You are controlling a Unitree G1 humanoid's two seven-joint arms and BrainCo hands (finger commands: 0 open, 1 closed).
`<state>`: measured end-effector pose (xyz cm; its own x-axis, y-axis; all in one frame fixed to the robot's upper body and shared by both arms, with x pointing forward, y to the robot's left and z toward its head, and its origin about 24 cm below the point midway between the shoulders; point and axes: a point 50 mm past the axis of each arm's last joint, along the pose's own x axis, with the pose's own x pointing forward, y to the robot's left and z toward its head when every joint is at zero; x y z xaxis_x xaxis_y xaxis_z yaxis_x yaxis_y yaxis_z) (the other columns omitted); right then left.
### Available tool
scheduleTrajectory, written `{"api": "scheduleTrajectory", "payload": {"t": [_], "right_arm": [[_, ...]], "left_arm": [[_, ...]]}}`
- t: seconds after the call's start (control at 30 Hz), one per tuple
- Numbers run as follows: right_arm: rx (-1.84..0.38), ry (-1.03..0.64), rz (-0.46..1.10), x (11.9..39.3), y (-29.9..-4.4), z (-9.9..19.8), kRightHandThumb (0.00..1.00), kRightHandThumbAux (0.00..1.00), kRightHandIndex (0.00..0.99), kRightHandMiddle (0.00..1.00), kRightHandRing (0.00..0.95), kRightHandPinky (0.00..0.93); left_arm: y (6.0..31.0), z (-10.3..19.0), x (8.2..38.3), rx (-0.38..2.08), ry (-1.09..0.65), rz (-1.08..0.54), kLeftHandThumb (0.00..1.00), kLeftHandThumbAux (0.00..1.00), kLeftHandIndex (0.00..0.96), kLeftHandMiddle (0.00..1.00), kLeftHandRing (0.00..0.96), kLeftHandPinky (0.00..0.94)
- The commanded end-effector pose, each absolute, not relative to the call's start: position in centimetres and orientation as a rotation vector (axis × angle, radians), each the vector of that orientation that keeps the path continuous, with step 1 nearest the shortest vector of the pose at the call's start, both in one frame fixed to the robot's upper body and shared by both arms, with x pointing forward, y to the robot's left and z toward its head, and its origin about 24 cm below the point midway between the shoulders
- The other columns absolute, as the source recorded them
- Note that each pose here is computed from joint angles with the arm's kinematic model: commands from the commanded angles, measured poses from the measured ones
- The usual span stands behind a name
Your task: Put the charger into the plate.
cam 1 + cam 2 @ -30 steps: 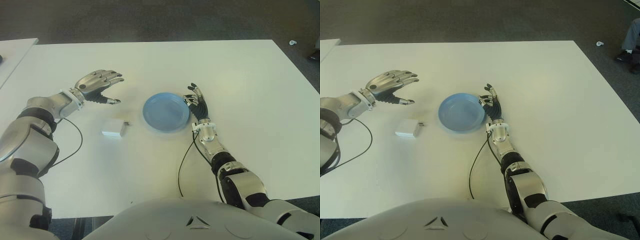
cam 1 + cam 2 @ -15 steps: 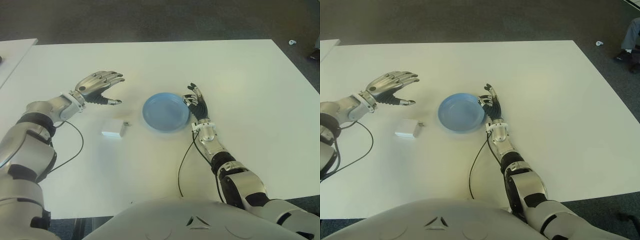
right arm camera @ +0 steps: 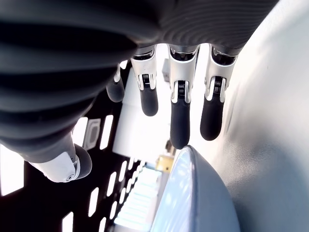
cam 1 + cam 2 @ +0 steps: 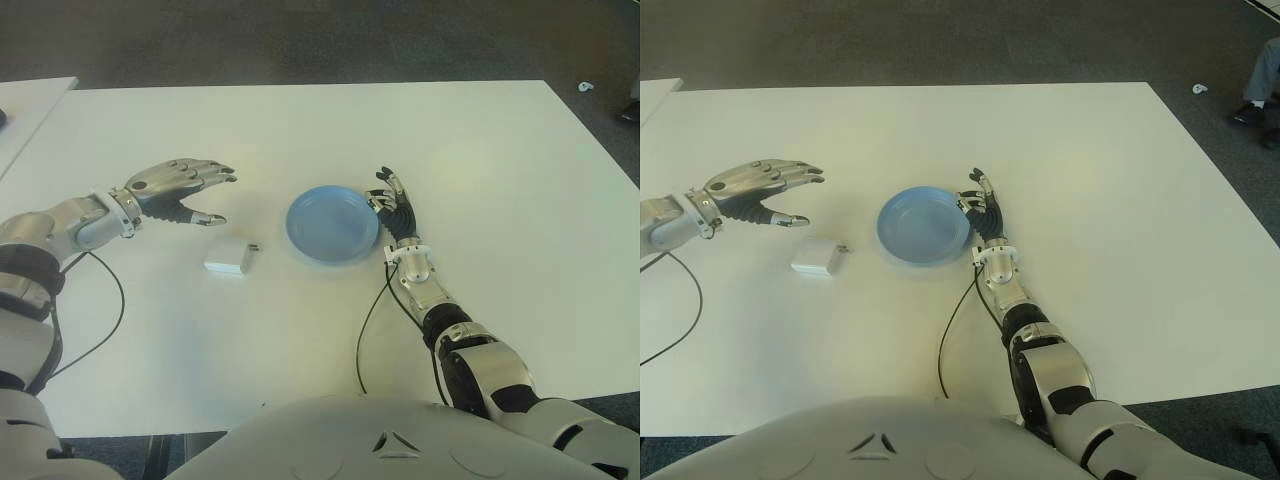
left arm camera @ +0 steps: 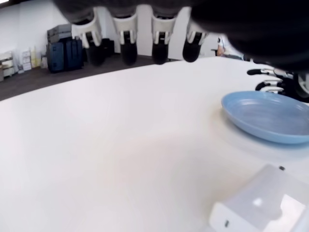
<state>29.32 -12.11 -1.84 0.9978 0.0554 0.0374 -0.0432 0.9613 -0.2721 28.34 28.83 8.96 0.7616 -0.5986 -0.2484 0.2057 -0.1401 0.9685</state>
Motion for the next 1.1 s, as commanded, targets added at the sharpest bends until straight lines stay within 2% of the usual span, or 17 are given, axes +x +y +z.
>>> {"api": "scheduleTrajectory", "payload": {"t": [0.03,0.4,1.1], "right_arm": [[-0.307,0.259,0.037,24.6,-13.6,-7.7,0.0,0.552,0.0,0.171,0.316,0.345],[-0.305,0.263,0.038,24.7,-13.5,-7.6,0.0,0.546,0.0,0.165,0.311,0.337],[-0.295,0.256,0.031,24.9,-13.4,-7.4,0.0,0.552,0.0,0.153,0.299,0.327]], "left_arm": [[28.6,8.6,27.5,1.554,-0.316,-0.76,0.39,0.093,0.0,0.0,0.0,0.0],[28.9,8.7,26.1,1.588,-0.262,-0.843,0.391,0.088,0.0,0.0,0.0,0.0],[29.4,8.2,23.8,1.608,-0.243,-0.861,0.362,0.117,0.0,0.0,0.0,0.0]]}}
